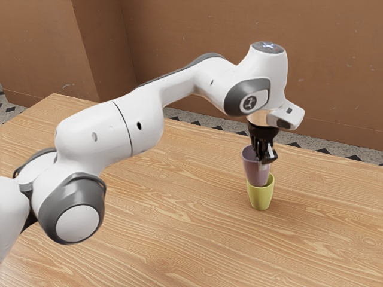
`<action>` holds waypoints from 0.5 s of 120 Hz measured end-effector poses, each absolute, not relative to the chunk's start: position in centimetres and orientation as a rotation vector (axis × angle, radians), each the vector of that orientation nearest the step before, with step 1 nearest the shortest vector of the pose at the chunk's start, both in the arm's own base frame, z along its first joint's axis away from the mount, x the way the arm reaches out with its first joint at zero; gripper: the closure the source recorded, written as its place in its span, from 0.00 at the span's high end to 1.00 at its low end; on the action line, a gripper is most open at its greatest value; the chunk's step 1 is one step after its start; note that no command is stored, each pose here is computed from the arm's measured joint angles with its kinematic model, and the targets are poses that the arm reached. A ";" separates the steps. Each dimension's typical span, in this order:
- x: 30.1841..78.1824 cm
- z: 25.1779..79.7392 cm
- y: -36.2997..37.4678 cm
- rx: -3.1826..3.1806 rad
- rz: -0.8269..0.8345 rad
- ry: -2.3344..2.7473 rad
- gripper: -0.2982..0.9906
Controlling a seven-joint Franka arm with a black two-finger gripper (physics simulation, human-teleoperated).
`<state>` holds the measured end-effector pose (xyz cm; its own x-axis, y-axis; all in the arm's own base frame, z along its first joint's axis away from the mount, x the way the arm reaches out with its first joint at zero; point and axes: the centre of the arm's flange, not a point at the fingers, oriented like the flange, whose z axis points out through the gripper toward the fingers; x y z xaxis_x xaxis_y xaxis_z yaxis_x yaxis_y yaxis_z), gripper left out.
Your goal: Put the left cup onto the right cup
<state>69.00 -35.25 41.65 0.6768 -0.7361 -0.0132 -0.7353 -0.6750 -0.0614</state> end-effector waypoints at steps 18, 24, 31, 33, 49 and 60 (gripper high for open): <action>69.1 41.2 -35.2 -2.822 -0.011 1.236 0.16; 69.1 41.0 -35.2 -2.823 -0.008 1.235 0.16; 69.1 40.8 -35.3 -2.824 -0.004 1.235 0.16; 69.1 40.8 -35.3 -2.824 -0.003 1.234 0.16; 69.1 40.7 -35.3 -2.827 0.000 1.233 0.22; 69.1 40.7 -35.3 -2.830 0.003 1.231 0.37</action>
<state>69.05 -35.27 40.71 0.6821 -0.7309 -0.0239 -0.7310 -0.6805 -0.0503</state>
